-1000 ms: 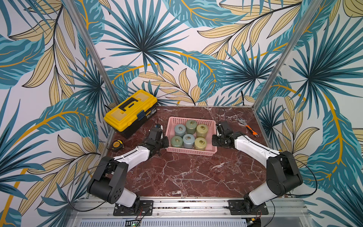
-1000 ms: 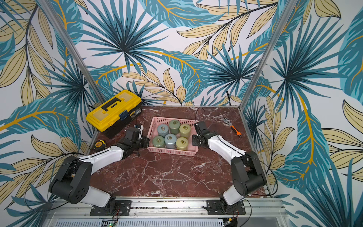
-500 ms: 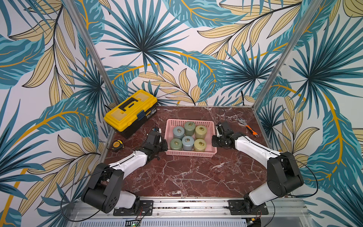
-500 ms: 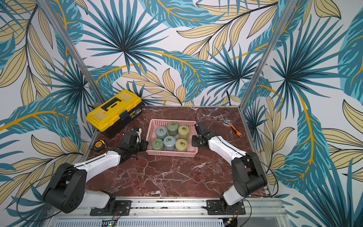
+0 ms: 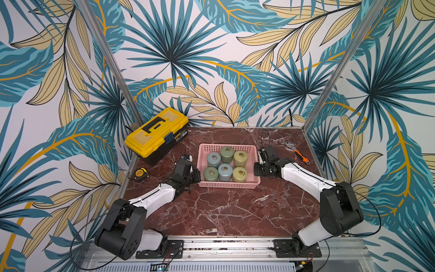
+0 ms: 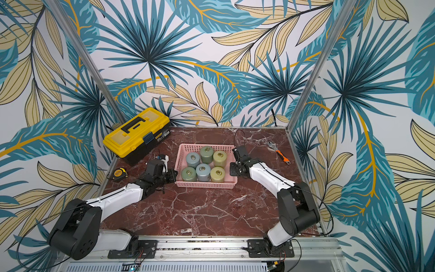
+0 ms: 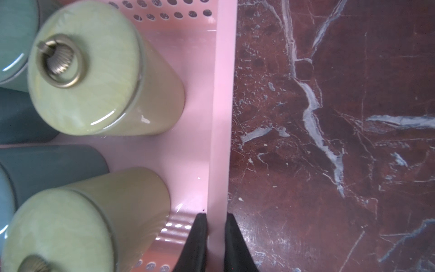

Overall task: Take the tea canister out of the basket
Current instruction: Adjust the basket at the center of the board.

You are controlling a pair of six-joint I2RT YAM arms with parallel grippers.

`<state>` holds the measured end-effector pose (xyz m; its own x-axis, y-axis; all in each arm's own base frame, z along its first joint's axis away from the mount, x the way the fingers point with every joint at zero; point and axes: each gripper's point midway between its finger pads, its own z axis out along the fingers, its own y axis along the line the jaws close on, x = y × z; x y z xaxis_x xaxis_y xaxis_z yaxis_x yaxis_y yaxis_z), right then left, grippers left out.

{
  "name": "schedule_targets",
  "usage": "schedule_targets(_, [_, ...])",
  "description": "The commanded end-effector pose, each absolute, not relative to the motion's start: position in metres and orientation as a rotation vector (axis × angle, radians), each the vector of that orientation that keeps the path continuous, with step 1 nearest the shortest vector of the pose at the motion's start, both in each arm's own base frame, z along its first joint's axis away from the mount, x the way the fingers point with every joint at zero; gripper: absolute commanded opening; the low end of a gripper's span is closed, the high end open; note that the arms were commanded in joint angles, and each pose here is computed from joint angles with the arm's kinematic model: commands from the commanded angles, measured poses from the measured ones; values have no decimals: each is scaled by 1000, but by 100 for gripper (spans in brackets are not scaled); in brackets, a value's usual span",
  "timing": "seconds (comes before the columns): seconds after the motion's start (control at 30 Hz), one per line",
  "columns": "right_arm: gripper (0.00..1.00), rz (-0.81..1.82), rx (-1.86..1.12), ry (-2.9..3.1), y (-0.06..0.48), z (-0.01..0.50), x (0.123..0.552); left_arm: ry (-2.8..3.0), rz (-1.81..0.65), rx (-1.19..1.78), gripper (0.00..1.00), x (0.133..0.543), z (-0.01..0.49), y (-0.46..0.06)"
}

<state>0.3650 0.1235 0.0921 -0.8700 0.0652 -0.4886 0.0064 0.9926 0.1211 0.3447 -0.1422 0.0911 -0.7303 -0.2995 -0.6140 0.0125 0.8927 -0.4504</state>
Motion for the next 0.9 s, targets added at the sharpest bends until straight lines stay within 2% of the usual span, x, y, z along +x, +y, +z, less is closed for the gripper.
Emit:
schedule_targets(0.0, [13,51,4,2640,110,93,365,2262,-589,-175,0,349,109,-146])
schedule_targets(0.23, [13,48,5,2640,110,93,369,2259,-610,-176,0,349,110,-151])
schedule_targets(0.3, [14,43,7,2637,109,94,369,2254,-618,-179,3,348,111,-152])
schedule_targets(0.4, [23,52,8,2630,109,97,368,2243,-628,-188,22,347,114,-152])
schedule_targets(0.47, [40,74,6,2624,111,100,367,2232,-629,-198,40,346,117,-150])
schedule_targets(0.53, [50,96,6,2616,113,103,365,2217,-626,-208,51,345,122,-148])
schedule_targets(0.77, [66,169,-35,2559,117,126,354,2166,-561,-222,85,339,142,-133])
schedule_targets(0.83, [82,199,-64,2543,120,132,349,2151,-537,-215,100,336,150,-129])
schedule_targets(0.87, [91,218,-84,2538,122,134,347,2146,-525,-211,100,334,153,-126])
